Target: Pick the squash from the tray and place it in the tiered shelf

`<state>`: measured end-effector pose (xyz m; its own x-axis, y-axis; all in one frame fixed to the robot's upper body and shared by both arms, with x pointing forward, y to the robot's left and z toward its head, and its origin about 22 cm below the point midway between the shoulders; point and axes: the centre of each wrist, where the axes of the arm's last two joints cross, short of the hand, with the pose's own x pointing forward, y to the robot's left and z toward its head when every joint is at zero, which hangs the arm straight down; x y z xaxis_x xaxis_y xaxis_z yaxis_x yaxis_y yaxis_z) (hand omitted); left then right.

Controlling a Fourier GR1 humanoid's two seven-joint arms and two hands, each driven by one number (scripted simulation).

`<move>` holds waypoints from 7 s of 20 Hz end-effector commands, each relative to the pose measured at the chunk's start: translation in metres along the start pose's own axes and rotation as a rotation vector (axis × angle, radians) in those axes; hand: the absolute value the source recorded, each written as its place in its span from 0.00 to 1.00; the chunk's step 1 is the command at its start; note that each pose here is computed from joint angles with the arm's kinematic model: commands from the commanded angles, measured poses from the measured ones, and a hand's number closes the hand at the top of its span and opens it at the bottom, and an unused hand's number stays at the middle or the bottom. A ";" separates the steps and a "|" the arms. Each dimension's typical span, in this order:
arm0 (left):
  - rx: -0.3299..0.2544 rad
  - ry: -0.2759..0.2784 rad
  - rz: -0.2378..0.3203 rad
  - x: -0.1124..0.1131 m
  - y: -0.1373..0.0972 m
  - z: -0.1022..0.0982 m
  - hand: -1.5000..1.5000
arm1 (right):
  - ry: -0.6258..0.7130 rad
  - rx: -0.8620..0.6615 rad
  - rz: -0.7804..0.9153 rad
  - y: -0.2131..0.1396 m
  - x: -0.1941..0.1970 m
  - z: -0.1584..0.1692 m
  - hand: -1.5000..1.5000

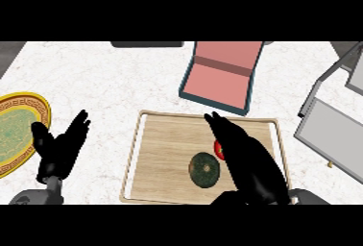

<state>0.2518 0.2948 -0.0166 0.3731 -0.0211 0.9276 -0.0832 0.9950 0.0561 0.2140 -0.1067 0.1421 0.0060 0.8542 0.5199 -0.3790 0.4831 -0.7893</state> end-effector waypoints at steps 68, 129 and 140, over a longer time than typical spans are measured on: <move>0.009 0.089 0.014 -0.001 0.002 -0.001 0.50 | 0.443 -0.913 -0.146 -0.104 0.004 0.046 1.00; 0.012 0.073 0.004 -0.008 -0.024 -0.014 0.50 | 0.518 -1.011 -0.136 -0.350 -0.154 0.043 1.00; -0.003 0.083 -0.004 -0.009 -0.004 0.001 0.50 | 0.367 -1.226 -0.539 -0.356 -0.163 0.059 0.00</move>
<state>0.2538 0.2964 -0.0143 0.3708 -0.0273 0.9283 -0.0795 0.9950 0.0610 0.2993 -0.4220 0.3522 0.2881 0.4934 0.8207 0.7476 0.4196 -0.5147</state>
